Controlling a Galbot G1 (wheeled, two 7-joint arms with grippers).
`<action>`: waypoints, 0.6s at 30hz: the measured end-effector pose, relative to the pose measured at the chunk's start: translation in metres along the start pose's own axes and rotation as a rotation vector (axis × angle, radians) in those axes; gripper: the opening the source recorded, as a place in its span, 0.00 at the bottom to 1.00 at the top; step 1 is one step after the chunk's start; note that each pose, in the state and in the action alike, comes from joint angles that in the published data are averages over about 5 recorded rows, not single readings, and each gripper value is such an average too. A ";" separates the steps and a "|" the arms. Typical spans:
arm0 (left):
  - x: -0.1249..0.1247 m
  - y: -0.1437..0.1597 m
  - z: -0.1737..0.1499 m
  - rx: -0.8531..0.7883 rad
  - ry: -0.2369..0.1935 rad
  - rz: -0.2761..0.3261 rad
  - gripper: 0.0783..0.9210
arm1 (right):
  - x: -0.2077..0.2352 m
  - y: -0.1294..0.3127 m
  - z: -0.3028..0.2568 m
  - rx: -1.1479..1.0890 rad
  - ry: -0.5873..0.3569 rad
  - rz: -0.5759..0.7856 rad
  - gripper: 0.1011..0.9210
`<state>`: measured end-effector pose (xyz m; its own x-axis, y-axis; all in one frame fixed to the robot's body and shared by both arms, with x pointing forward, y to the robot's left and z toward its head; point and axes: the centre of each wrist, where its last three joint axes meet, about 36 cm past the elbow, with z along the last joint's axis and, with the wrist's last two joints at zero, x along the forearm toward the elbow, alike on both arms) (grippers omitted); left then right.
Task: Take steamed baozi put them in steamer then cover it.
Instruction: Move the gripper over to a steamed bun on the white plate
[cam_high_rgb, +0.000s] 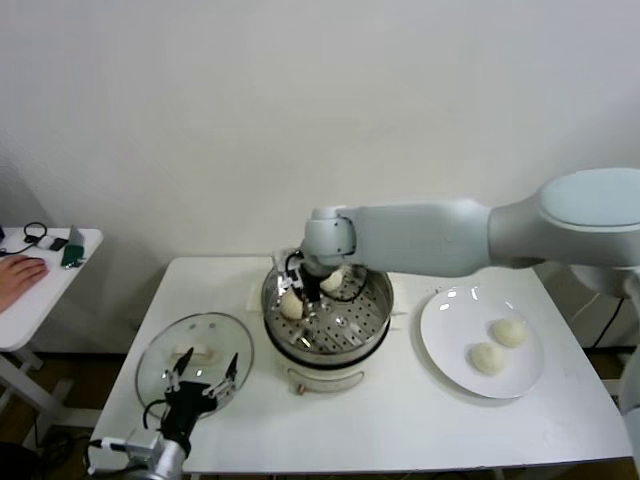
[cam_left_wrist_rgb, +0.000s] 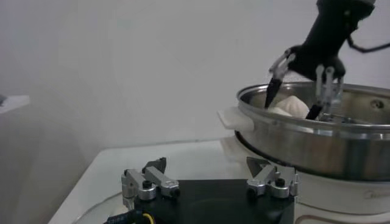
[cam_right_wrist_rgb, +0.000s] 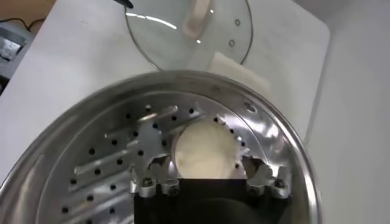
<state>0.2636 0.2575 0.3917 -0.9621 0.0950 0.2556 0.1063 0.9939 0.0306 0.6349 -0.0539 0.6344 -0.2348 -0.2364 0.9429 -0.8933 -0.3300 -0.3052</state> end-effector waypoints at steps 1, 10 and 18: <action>0.000 0.000 0.000 0.000 0.000 0.001 0.88 | 0.012 -0.002 0.010 -0.005 0.003 -0.003 0.88; 0.000 -0.001 0.000 -0.003 0.000 0.004 0.88 | 0.111 0.019 0.129 -0.076 0.049 -0.060 0.88; 0.001 -0.003 0.000 -0.001 -0.002 0.003 0.88 | 0.108 0.101 0.241 -0.193 0.110 -0.105 0.88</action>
<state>0.2629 0.2548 0.3917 -0.9623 0.0977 0.2537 0.1090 0.9936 0.0307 0.6116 -0.3328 0.6731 -0.1679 -0.1055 0.9801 -0.9692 -0.1639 -0.1837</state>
